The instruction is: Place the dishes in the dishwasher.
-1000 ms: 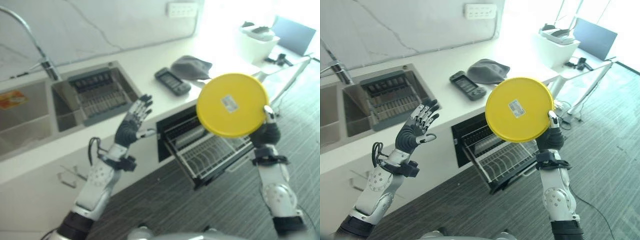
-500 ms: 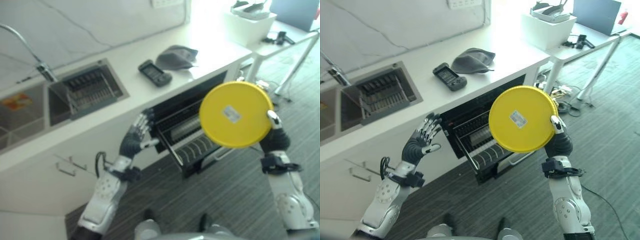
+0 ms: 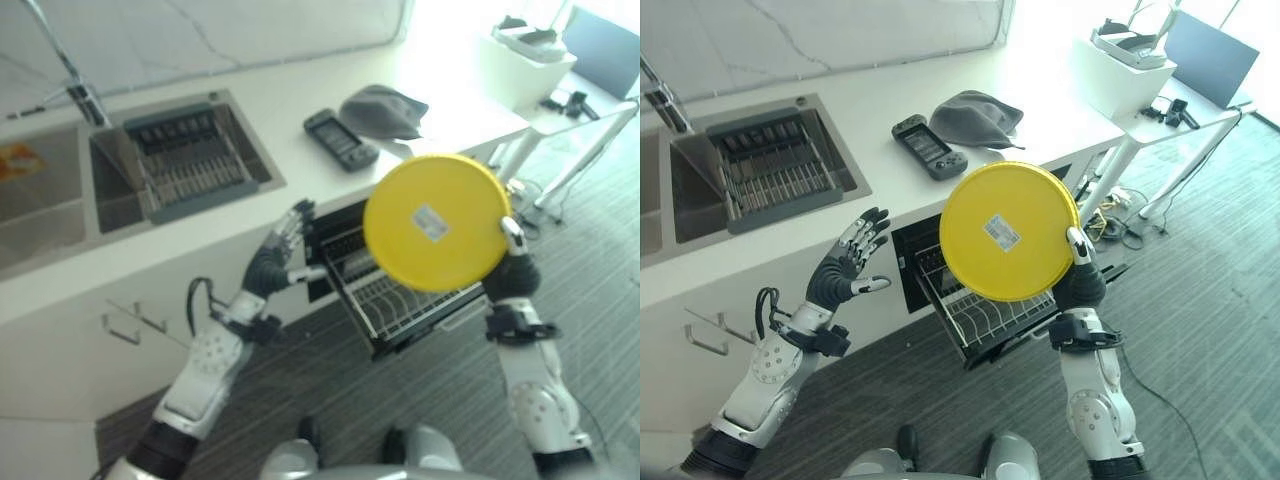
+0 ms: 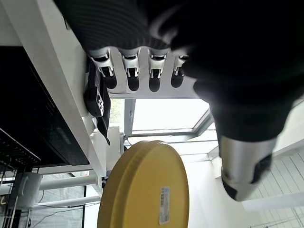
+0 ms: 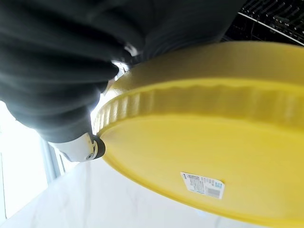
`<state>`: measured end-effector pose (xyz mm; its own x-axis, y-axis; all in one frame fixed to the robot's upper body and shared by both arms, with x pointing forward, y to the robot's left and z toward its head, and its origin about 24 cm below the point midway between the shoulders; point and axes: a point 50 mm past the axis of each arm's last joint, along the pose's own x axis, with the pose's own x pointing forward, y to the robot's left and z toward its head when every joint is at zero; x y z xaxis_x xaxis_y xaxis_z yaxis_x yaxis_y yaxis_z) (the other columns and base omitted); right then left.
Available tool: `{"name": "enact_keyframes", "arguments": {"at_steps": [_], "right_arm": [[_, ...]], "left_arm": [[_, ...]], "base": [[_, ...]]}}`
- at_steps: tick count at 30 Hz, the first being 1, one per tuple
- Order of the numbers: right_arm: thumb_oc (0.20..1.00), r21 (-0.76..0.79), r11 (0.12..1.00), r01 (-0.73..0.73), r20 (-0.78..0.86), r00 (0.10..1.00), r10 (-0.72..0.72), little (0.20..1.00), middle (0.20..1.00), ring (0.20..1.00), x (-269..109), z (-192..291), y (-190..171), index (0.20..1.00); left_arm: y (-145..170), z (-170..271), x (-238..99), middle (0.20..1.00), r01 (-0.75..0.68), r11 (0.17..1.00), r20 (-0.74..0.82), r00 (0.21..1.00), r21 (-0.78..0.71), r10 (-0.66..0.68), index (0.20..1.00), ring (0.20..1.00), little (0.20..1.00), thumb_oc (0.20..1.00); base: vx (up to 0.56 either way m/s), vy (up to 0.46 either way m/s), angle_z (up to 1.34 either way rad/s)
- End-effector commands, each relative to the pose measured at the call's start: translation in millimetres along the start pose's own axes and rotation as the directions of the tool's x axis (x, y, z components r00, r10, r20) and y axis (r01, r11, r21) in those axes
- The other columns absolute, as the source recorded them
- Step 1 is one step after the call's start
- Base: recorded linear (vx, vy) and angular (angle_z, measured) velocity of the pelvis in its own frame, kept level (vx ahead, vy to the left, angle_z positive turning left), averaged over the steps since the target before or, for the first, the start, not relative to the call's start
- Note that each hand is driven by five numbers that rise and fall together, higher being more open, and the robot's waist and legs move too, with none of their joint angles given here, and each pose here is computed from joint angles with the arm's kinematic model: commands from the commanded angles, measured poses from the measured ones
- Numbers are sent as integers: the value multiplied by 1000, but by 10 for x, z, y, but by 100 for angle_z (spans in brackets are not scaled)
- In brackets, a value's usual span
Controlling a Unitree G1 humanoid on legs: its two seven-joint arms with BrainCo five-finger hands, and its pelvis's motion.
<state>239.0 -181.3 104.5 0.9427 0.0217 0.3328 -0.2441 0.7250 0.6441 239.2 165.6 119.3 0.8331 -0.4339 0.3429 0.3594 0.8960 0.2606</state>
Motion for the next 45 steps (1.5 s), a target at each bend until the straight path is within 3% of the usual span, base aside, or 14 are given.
{"name": "enact_keyframes", "arguments": {"at_steps": [1,7,15,18,21,26,29,31,32,33,38,39,40,45], "right_arm": [[200,-15,989,-144,227,963,144,200,200,200,118,361,240,200],[200,6,993,-121,183,976,118,200,200,200,152,304,248,200],[200,-175,980,-93,126,985,117,200,200,200,136,431,151,200],[200,-250,963,-97,142,981,135,200,200,200,113,443,156,200],[200,-305,949,-83,154,979,135,200,200,200,134,474,160,200],[200,-507,861,-26,203,968,149,200,200,200,174,531,183,200],[200,-662,749,13,217,960,175,200,200,200,236,548,150,200],[200,-735,677,30,226,953,202,200,200,200,261,591,172,200],[200,-802,595,52,235,943,234,200,200,200,270,629,204,200],[200,-891,448,75,232,923,307,200,200,200,293,693,243,200],[200,-987,112,114,154,875,460,200,200,200,344,669,342,200],[200,-989,81,120,144,869,473,200,200,200,354,666,350,200],[200,-983,-98,157,79,836,543,200,200,200,380,652,383,200],[200,-947,-237,216,42,815,577,200,200,200,368,653,288,200]], "left_arm": [[12,306,121,1000,1,1000,173,985,30,-6,1000,1000,1000,1000],[-44,236,68,1000,20,999,123,992,43,-25,1000,1000,1000,1000],[-14,-28,-146,1000,-88,979,16,996,-183,93,1000,1000,1000,1000],[18,-321,-296,1000,-196,944,-137,977,-264,165,1000,1000,1000,1000],[32,-541,-446,1000,-275,927,-268,941,-254,206,1000,1000,1000,1000],[38,-1013,-813,1000,-416,880,-545,804,-230,237,1000,1000,1000,1000],[-92,-1492,-1320,1000,-652,719,-770,579,-240,269,1000,1000,1000,1000],[-182,-1621,-1536,1000,-702,680,-826,501,-213,258,1000,1000,1000,1000],[-253,-1703,-1712,1000,-717,677,-874,426,-169,233,1000,1000,1000,1000],[-334,-1787,-1930,1000,-719,688,-917,333,-97,218,1000,1000,1000,1000],[-455,-1870,-2493,1000,-854,519,-983,63,36,171,1000,1000,1000,1000],[-463,-1867,-2550,1000,-860,508,-985,40,53,169,1000,1000,1000,1000],[-452,-1841,-2745,1000,-857,502,-986,-40,117,161,1000,1000,1000,1000],[-446,-1799,-2888,1000,-796,590,-988,-65,136,140,1000,1000,1000,1000]], "base": [[216,-455,10],[164,-581,37],[41,-168,17],[-2,132,52],[23,116,-11],[45,116,-4],[32,66,-2],[34,-4,2],[26,-37,3],[16,-39,1],[28,-18,-1],[92,-39,1],[75,-29,1],[78,1,2]]}}
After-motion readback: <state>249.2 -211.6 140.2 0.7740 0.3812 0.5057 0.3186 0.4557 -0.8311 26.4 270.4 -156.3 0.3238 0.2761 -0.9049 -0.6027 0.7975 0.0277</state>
